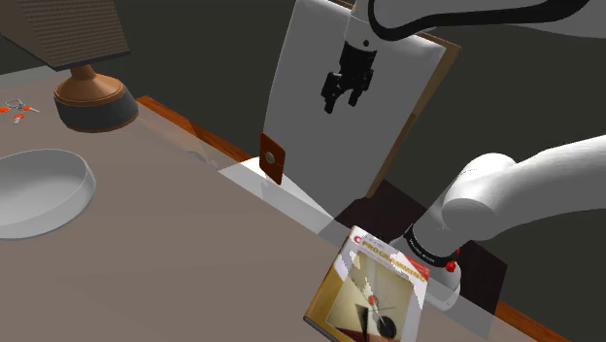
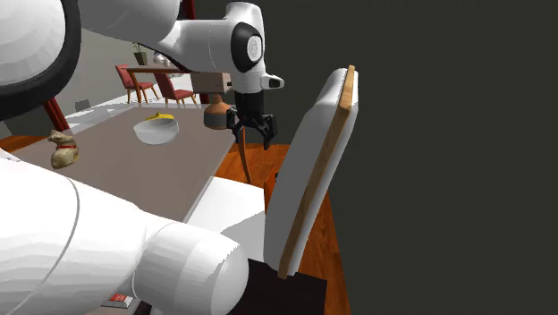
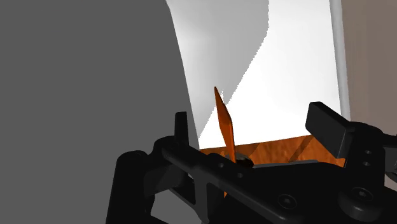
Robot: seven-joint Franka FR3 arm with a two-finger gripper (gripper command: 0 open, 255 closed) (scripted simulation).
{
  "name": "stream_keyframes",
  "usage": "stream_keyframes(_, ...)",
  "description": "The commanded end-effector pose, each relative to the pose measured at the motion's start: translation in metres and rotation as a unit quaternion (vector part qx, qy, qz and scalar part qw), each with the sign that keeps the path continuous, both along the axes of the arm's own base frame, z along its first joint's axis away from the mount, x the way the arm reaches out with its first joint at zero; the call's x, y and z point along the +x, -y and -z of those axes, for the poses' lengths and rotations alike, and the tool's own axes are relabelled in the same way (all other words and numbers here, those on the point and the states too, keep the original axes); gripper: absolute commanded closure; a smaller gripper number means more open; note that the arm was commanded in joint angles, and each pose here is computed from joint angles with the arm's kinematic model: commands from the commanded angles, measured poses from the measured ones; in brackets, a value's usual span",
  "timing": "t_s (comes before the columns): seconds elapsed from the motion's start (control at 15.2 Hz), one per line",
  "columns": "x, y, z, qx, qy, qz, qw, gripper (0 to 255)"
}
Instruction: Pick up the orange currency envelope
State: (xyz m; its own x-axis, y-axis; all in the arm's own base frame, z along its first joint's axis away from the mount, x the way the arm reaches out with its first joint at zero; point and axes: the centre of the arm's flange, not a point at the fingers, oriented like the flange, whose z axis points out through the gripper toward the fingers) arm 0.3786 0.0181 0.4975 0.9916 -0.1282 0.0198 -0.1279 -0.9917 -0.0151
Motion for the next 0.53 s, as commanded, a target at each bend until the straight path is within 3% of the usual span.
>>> stream_keyframes(0.0, 0.014, 0.000, 0.019, 0.001, 0.002, -0.005, 1.0000, 0)
stream_keyframes(0.46, 0.070, -0.005, 0.093, 0.006, 0.001, -0.022, 0.9997, 0)
